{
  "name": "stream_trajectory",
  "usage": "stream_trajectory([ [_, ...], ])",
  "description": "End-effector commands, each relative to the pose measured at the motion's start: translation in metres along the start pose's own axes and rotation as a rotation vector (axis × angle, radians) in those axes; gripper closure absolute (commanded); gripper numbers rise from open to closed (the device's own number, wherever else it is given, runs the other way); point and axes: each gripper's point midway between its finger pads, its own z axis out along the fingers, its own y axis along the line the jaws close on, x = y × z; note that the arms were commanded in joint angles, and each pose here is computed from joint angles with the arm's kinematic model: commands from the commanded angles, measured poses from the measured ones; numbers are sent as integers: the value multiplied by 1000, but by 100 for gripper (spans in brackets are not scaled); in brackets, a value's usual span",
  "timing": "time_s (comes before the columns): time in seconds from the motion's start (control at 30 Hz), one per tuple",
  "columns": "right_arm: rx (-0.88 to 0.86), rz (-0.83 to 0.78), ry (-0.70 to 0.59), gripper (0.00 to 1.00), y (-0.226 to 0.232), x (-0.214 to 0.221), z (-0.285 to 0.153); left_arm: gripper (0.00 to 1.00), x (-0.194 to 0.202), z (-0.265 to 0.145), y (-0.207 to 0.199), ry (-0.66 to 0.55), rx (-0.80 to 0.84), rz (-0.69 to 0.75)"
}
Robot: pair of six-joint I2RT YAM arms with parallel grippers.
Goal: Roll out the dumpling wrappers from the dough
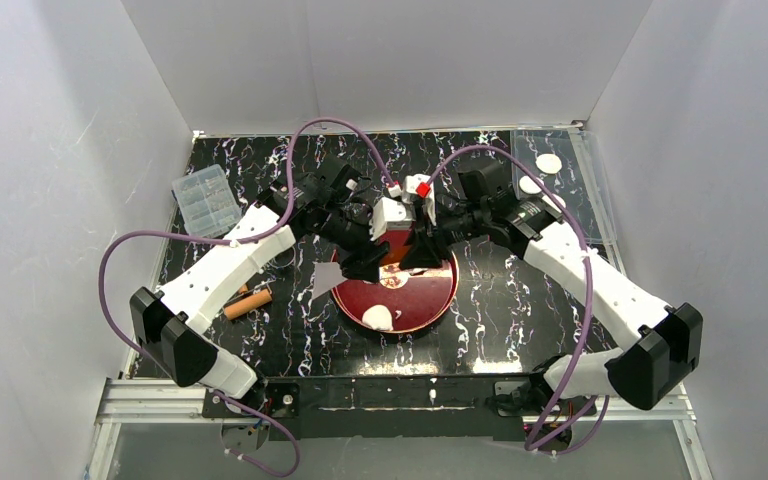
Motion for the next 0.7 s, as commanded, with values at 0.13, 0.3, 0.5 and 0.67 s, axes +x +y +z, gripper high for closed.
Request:
stream_trajectory([
  [0.13, 121, 131, 30, 99, -12, 28, 5, 24, -19, -7, 19, -61, -135, 16],
  [0.3, 224, 276, 31, 99, -27, 32, 5, 2, -14, -17, 28, -58, -220, 127],
  [0.5, 244, 496, -108, 99, -23, 3, 4, 2, -19, -36, 40, -137, -421, 413],
  [0.67, 231, 558, -178, 99, -19, -11, 3, 2, -20, -36, 37, -213, -495, 554],
])
